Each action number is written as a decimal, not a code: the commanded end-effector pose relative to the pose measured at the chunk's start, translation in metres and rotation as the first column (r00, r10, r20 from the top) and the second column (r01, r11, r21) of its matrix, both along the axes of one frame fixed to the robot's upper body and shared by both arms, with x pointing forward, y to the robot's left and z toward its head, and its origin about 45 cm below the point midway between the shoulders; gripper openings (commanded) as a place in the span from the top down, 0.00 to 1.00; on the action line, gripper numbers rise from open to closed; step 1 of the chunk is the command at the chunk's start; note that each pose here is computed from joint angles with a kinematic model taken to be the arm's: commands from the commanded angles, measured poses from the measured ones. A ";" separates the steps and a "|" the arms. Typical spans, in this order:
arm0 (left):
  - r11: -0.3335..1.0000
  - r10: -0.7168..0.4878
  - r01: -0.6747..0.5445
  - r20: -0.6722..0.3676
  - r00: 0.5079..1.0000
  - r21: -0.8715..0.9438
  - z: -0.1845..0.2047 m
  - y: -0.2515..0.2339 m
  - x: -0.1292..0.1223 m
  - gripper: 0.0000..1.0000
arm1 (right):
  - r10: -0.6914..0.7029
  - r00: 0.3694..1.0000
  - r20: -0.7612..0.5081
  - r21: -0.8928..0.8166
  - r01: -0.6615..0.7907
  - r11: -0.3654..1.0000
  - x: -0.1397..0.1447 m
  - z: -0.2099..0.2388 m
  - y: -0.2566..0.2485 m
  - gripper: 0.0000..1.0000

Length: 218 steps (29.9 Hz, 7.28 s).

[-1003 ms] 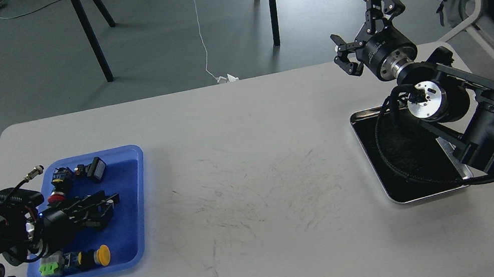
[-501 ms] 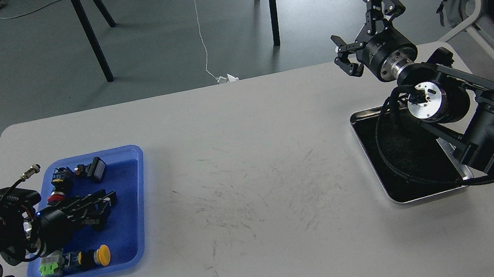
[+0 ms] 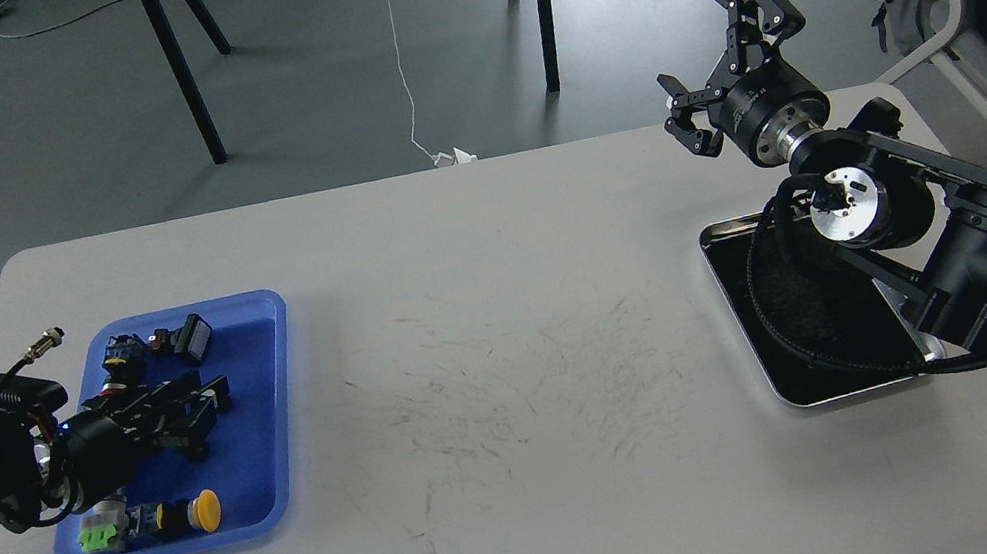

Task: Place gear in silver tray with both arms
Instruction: 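Lower the left gripper into the blue tray toward the black gear, then close the left gripper on the small black gear, then lift the gear and extend the left arm toward the silver tray, then release the gear onto the table center and retract the left arm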

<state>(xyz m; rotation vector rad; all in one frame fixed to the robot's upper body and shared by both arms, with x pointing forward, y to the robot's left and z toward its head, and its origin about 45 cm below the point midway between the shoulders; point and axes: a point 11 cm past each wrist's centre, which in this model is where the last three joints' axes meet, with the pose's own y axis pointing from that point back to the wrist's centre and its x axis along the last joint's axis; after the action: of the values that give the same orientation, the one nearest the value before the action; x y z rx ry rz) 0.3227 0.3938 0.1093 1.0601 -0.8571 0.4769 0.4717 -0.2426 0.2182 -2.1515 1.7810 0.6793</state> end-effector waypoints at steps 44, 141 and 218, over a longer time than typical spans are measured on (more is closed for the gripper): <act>0.999 -0.007 0.007 0.004 1.000 0.036 -0.032 -0.004 -0.011 0.58 | -0.001 1.000 -0.008 -0.003 0.001 1.000 -0.002 -0.004 -0.001 0.02; 0.787 -0.576 0.604 0.201 0.793 -0.129 0.018 -0.344 0.040 0.89 | -0.019 1.000 0.015 -0.046 0.020 0.999 0.008 0.009 -0.012 0.02; 0.899 -0.076 0.216 0.349 0.934 -0.381 0.101 -0.238 0.125 0.06 | 0.206 0.978 -0.043 -0.518 -0.198 0.832 0.013 0.030 -0.023 0.02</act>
<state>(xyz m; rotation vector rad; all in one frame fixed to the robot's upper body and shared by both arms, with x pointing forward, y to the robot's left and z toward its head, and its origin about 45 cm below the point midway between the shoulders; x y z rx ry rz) 0.4368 0.1275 0.1946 0.5169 -1.0772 0.6013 0.4864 -0.2644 0.2448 -2.6268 1.9205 0.2904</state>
